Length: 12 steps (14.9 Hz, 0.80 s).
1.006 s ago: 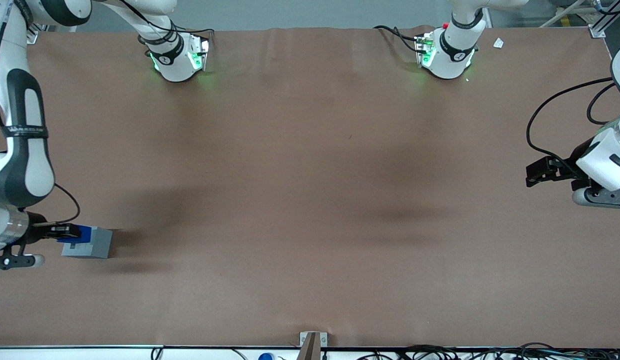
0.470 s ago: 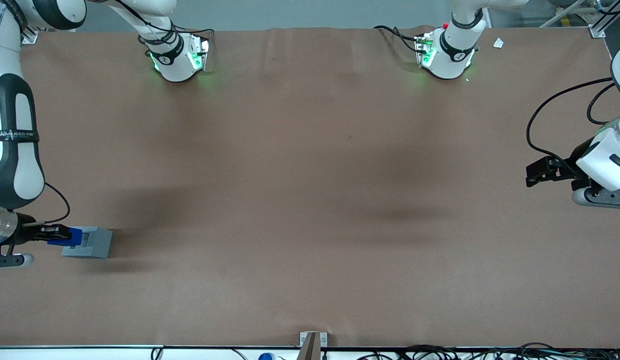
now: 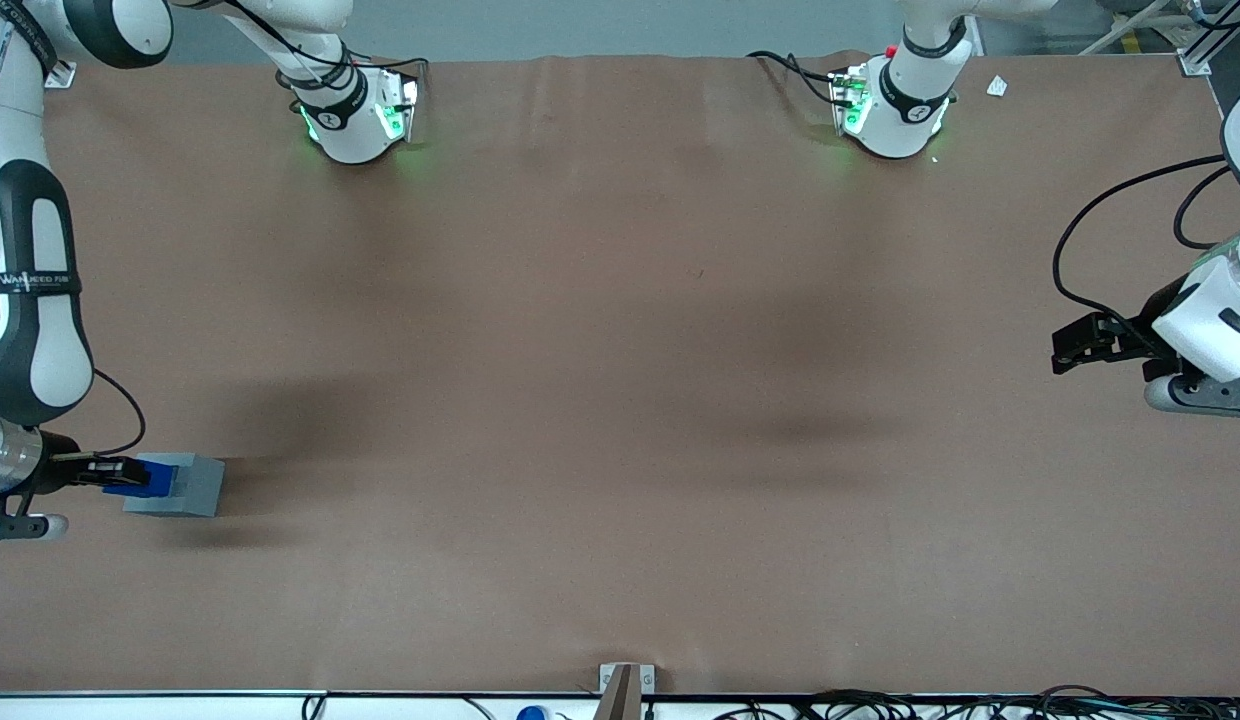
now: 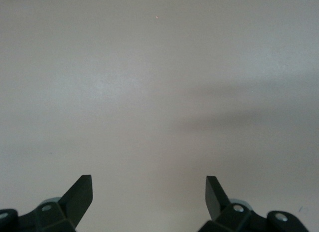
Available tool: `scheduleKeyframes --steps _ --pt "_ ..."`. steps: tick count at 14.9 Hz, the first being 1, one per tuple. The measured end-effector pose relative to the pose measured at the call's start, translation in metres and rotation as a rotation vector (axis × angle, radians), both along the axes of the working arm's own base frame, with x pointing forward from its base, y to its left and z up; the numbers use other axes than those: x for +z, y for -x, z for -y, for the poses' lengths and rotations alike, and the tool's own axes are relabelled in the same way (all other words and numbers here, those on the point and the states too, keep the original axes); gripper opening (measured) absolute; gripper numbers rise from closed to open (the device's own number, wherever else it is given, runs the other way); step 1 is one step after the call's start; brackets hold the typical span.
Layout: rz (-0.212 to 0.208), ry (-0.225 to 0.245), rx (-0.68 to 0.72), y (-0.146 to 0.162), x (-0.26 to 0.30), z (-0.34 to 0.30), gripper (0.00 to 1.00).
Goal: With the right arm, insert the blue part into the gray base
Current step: 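Lower the blue block into the gray base's opening with the right gripper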
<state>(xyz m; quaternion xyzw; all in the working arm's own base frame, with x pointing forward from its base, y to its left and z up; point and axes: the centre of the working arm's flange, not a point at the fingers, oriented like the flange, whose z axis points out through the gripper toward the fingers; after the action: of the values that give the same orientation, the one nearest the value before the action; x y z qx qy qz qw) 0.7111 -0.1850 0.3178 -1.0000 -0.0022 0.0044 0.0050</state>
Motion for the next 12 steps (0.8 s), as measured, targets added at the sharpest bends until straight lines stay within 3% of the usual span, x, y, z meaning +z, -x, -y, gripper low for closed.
scheduleKeyframes --steps 12 --pt "0.009 0.003 -0.087 0.0010 -0.0054 0.0081 0.51"
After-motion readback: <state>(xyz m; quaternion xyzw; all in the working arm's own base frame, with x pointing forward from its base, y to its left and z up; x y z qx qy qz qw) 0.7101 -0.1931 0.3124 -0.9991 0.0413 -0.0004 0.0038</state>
